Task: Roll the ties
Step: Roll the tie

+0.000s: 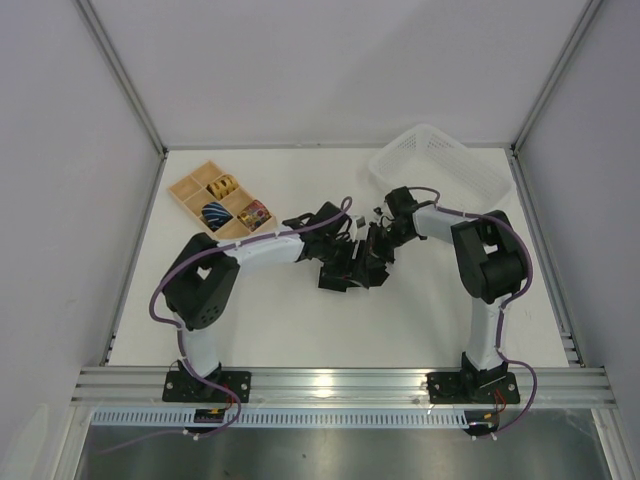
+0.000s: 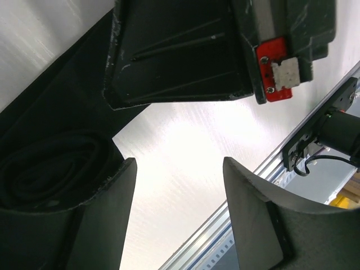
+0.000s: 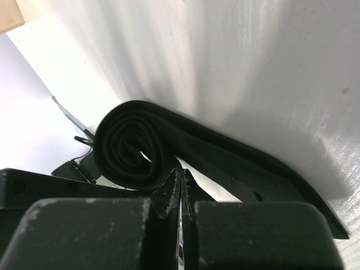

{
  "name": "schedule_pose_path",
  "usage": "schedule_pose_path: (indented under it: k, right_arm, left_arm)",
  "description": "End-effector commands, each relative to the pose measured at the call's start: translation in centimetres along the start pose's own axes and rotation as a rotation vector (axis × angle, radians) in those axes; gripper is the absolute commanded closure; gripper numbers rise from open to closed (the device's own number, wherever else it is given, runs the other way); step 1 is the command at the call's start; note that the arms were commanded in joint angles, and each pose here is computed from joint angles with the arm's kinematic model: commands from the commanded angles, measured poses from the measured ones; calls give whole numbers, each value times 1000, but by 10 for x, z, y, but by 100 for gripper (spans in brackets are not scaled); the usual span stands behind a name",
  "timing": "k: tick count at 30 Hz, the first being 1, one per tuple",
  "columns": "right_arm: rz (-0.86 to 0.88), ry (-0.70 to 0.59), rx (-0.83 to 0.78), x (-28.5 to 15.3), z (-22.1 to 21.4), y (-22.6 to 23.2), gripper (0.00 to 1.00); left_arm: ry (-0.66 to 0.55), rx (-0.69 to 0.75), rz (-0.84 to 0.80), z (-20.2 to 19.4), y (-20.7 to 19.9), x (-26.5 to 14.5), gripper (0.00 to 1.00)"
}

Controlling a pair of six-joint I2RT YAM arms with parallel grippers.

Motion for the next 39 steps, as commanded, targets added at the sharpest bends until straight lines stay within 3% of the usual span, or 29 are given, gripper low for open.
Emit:
schedule_pose_path:
  k: [1, 9, 16, 19, 22, 23, 29, 31, 39]
  right_arm:
    - [-19, -25, -17, -2, 8, 4, 100]
    - [-15, -36, -27, -6, 11, 8, 100]
    - [-9, -42, -49, -10, 9, 5, 100]
    - [-10, -45, -51, -12, 9, 3, 97]
    - [-7, -54, -52, -15, 12, 0, 94]
    - [-7, -60, -55, -16, 13, 1, 94]
    - [-7, -77, -70, -22, 18, 8, 91]
    - [-9, -80, -89, -24, 20, 11, 91]
    - [-18, -67, -98, -29, 19, 6, 89]
  left_arm:
    - [-94, 57, -53, 23, -7, -21, 32]
    - [-108, 42, -92, 41, 9, -24, 31]
    - [-173, 108, -213, 50, -22, -65, 26]
    - [-213, 204, -172, 49, -25, -90, 21]
    - [-237, 326, -106, 47, -16, -106, 2]
    - [-234, 399, -62, 47, -10, -109, 0]
    - [-222, 621, 208, 40, 14, -126, 0]
    - [-194, 747, 230, 30, 21, -122, 0]
    - [-147, 1009, 238, 20, 34, -113, 0]
Point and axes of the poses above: each gripper's point midway between its finger pads, its own x axis out along the fingers, its own y axis along the line the jaws close on, z = x × y, the point moved 9 cm from there along -x, back along the fingers, and after that the axes turned 8 degrees about x, right-handed, at the moved point
